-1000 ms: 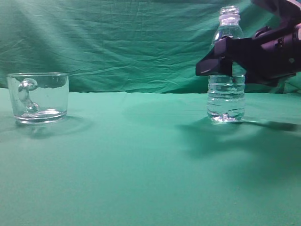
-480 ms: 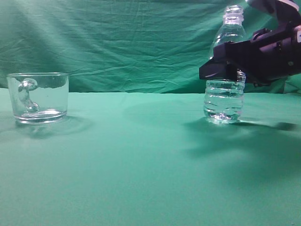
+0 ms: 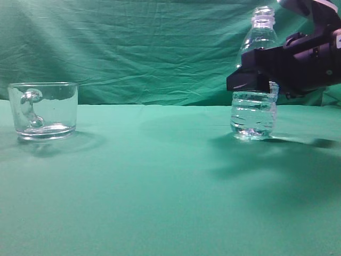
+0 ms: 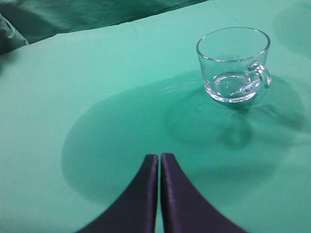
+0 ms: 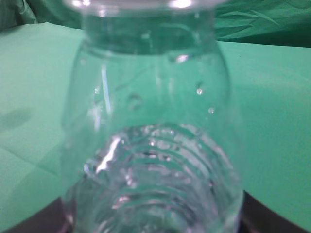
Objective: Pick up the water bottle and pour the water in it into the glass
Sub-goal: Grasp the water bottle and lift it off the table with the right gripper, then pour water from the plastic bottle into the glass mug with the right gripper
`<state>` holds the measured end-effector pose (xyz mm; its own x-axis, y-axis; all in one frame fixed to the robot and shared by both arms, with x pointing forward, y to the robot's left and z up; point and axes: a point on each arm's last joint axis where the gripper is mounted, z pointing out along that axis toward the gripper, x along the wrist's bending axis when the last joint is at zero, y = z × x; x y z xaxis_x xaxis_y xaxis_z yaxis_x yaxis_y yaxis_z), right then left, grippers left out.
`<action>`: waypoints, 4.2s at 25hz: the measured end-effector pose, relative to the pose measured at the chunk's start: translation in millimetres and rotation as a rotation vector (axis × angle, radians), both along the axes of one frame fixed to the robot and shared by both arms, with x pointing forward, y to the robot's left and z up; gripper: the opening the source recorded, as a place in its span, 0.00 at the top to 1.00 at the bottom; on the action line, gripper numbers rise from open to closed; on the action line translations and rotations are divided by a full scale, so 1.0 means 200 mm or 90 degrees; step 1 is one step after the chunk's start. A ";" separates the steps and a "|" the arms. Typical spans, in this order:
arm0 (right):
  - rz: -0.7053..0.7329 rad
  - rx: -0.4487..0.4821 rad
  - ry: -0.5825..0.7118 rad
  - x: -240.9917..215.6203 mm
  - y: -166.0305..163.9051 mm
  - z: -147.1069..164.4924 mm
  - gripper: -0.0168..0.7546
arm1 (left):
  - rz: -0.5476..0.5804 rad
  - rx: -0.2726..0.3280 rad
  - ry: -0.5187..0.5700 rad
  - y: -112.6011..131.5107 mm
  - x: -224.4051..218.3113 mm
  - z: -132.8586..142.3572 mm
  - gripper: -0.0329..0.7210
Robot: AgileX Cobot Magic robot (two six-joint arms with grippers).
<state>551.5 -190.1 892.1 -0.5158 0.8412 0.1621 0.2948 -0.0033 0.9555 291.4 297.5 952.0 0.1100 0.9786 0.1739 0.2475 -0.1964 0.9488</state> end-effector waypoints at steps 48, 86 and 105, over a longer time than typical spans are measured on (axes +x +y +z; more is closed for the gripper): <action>0.151 -0.339 -0.108 0.34 0.80 0.62 0.54 | 0.000 0.000 0.000 0.00 0.00 0.00 0.96; 0.393 -0.752 -0.468 0.50 1.10 0.39 0.54 | 0.000 0.000 0.000 0.00 0.00 0.00 0.96; 0.407 -0.829 -0.527 0.47 1.14 0.39 0.54 | 0.000 0.000 0.000 0.00 0.00 0.00 0.96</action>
